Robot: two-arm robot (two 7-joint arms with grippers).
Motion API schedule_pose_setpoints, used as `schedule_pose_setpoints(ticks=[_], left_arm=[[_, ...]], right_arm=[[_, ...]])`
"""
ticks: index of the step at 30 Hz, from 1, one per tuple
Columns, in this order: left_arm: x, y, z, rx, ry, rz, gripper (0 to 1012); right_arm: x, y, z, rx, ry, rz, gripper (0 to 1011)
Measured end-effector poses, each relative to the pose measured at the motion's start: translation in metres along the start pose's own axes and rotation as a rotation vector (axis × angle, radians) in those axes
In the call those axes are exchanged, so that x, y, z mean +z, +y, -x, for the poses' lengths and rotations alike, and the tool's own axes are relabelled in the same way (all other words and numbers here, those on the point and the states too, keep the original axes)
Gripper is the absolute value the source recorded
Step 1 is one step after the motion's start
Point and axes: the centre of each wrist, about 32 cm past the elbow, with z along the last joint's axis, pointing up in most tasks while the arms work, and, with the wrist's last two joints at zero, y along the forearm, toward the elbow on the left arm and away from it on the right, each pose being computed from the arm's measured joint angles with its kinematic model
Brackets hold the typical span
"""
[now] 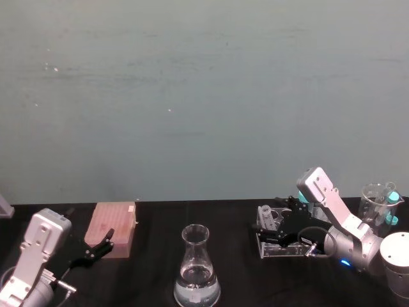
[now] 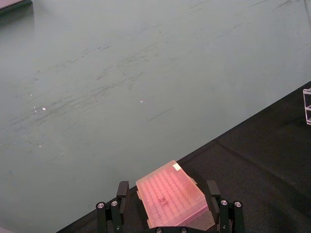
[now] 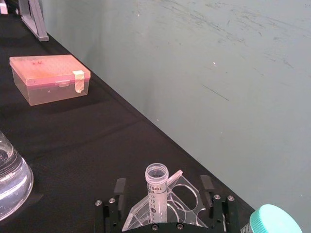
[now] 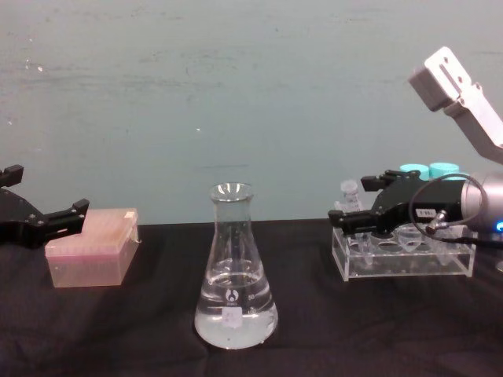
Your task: Pour the liquid from the test tube into the beaker using one hand.
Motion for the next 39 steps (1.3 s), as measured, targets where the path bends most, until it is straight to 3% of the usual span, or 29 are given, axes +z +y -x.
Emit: schedule_pose_setpoints(ticks=[9, 17, 20, 24, 25, 39], left_arm=[[0.0000, 0.0000, 0.0000, 0.000, 0.000, 0.000, 1000], [0.0000, 0.0000, 0.0000, 0.000, 0.000, 0.000, 1000], [0.0000, 0.0000, 0.0000, 0.000, 0.000, 0.000, 1000], [0.0000, 0.0000, 0.0000, 0.000, 0.000, 0.000, 1000], [0.0000, 0.0000, 0.0000, 0.000, 0.000, 0.000, 1000], [0.0000, 0.0000, 0.0000, 0.000, 0.000, 0.000, 1000]], right_arm=[[0.0000, 0.0000, 0.0000, 0.000, 0.000, 0.000, 736], [0.0000, 0.0000, 0.0000, 0.000, 0.000, 0.000, 490], [0.0000, 0.0000, 0.0000, 0.000, 0.000, 0.000, 351], [0.0000, 0.0000, 0.0000, 0.000, 0.000, 0.000, 277], [0.0000, 0.0000, 0.0000, 0.000, 0.000, 0.000, 203], [0.0014, -0.0011, -0.0005, -0.002, -0.003, -0.007, 199]])
